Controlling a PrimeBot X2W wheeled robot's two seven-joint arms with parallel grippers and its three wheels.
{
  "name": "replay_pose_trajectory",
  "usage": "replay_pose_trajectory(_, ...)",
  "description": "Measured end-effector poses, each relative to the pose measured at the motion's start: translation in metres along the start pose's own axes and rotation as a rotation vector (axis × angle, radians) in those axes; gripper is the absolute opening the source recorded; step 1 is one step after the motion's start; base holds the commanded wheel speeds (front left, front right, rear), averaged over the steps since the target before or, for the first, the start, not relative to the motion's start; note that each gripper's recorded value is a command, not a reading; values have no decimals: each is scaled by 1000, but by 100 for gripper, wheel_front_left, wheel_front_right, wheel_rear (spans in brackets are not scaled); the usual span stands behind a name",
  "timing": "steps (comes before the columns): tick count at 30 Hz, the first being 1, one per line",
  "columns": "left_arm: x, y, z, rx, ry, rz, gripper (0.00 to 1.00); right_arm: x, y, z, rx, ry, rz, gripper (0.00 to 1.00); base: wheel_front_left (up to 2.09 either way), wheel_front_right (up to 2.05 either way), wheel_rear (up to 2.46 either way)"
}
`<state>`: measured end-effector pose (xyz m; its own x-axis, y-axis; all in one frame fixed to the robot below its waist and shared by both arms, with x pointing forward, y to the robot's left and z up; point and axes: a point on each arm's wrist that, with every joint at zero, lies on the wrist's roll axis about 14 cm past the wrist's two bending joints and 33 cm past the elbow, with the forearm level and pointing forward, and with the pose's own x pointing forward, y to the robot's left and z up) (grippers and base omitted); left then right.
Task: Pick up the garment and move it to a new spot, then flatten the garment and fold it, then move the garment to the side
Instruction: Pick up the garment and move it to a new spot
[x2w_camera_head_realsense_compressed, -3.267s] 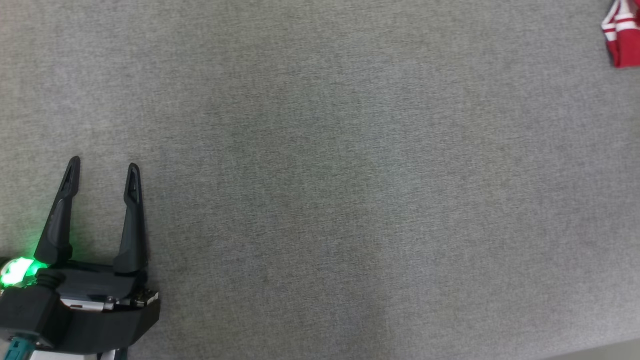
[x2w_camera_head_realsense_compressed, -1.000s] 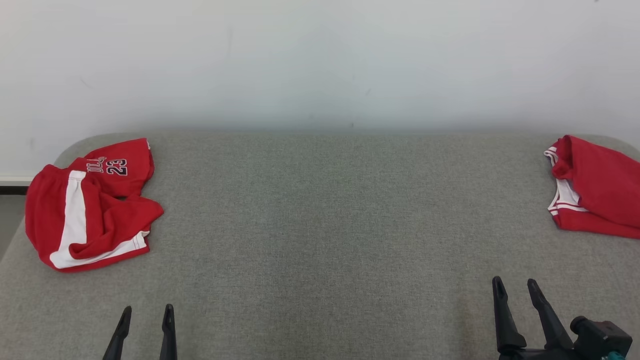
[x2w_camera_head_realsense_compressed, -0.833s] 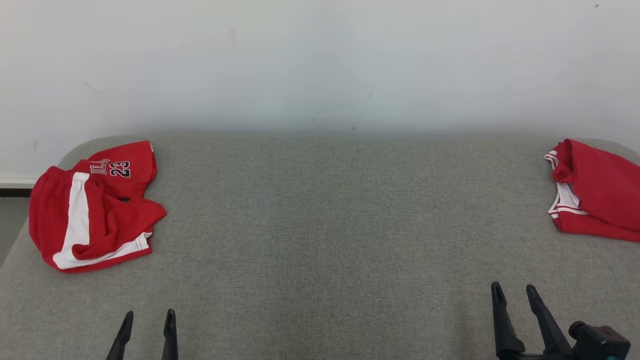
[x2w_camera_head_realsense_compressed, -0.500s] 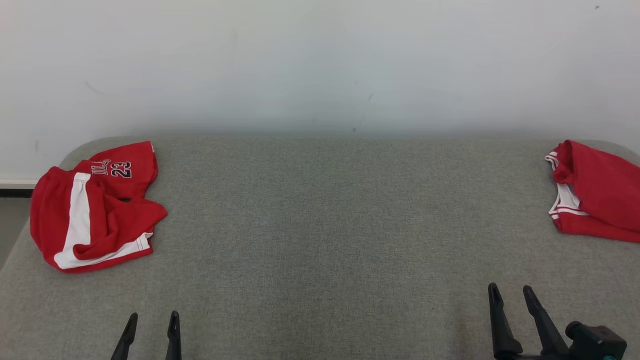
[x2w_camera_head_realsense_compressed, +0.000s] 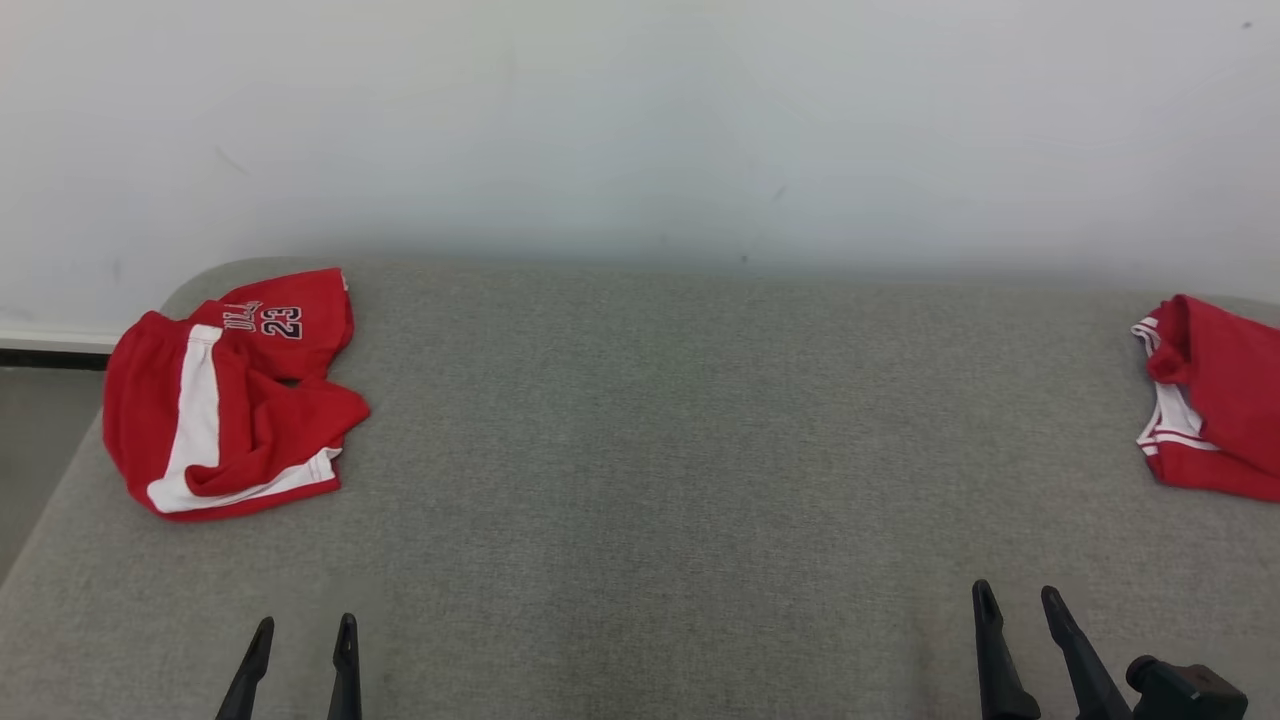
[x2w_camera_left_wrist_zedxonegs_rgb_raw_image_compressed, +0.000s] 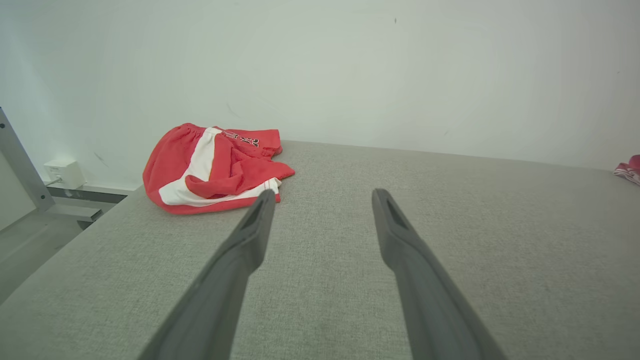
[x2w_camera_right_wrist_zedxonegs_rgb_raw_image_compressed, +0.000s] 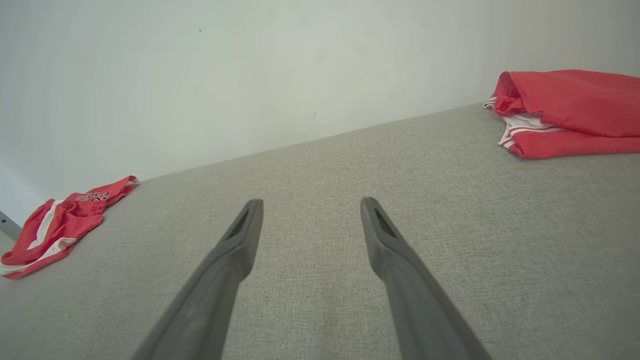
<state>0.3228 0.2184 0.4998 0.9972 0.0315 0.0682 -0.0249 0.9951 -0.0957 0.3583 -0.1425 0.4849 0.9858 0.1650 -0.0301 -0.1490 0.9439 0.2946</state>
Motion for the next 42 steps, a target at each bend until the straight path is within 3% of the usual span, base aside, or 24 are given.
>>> replay_pose_trajectory(29, -124, 125, 12, 47, -19, 487, 100, 46, 134, -47, -7, 148, 399, 100, 0, 0, 0)
replay_pose_trajectory(42, -133, 133, 12, 55, -14, 522, 100, 47, 140, -52, 0, 161, 415, 100, 0, 0, 0)
